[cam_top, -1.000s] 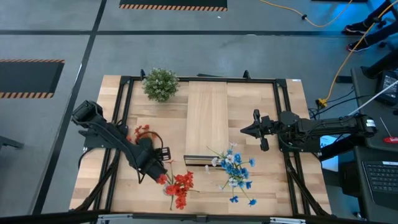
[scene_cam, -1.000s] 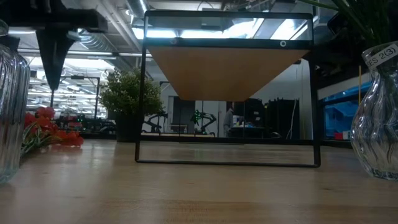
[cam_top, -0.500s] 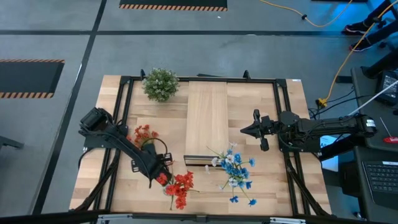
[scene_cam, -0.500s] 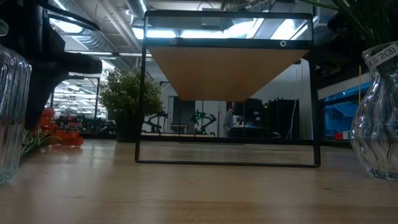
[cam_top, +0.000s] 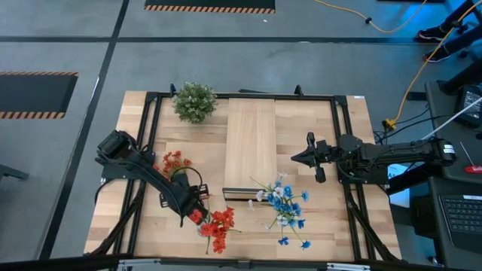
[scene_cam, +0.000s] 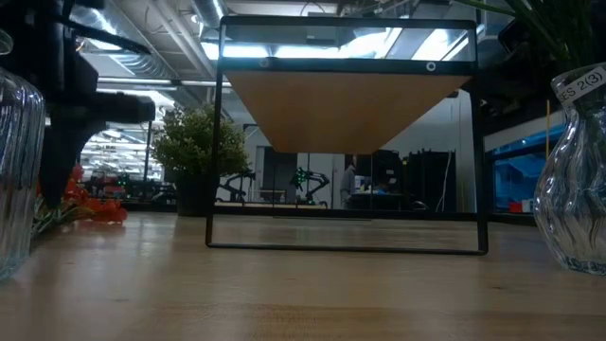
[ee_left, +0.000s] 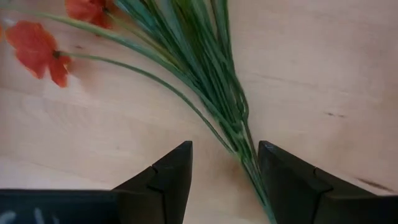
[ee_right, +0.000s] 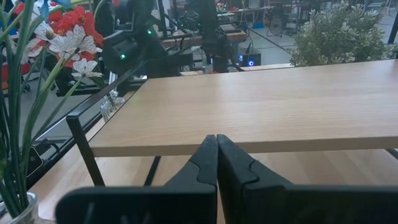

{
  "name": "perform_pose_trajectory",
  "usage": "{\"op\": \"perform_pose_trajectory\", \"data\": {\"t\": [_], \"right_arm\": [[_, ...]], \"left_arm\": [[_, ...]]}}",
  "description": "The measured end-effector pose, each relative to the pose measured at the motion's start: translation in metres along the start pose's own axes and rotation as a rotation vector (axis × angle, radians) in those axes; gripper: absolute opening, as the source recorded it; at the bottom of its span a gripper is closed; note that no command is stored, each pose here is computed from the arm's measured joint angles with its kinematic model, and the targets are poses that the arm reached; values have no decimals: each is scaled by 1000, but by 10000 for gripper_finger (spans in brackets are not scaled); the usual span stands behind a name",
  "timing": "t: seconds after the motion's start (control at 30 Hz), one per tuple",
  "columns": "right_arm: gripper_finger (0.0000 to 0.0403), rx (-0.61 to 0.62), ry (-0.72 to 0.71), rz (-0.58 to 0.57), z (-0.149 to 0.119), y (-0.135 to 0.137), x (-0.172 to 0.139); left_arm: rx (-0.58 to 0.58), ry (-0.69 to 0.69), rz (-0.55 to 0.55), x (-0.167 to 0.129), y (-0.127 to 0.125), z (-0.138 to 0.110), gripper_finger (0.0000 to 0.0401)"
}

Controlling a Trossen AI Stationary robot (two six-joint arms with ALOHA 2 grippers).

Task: Pick and place flowers into a vace then onto a shelf
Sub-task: Put the orange flowers into the left transparent flower vase

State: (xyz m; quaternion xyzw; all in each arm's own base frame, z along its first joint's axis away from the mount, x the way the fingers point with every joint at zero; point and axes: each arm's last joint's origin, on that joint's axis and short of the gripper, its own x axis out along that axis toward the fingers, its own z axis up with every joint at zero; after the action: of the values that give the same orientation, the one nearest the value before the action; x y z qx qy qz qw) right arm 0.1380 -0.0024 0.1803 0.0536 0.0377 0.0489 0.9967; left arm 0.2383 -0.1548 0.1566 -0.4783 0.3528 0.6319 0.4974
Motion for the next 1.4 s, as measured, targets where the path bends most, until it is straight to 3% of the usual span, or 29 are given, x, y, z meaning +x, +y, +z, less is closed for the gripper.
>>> {"op": "perform_pose_trajectory", "data": {"t": [0.47, 0.93, 1.4], "right_arm": [[0, -1, 0, 0, 0, 0, 0], [0, -3, 0, 0, 0, 0, 0], [0, 0, 0, 0, 0, 0, 0]], "left_arm": [[-40, -24, -50, 32, 4, 10, 175], [-7, -51, -50, 35, 5, 12, 171], [79, -133, -77, 45, 12, 18, 72]]}}
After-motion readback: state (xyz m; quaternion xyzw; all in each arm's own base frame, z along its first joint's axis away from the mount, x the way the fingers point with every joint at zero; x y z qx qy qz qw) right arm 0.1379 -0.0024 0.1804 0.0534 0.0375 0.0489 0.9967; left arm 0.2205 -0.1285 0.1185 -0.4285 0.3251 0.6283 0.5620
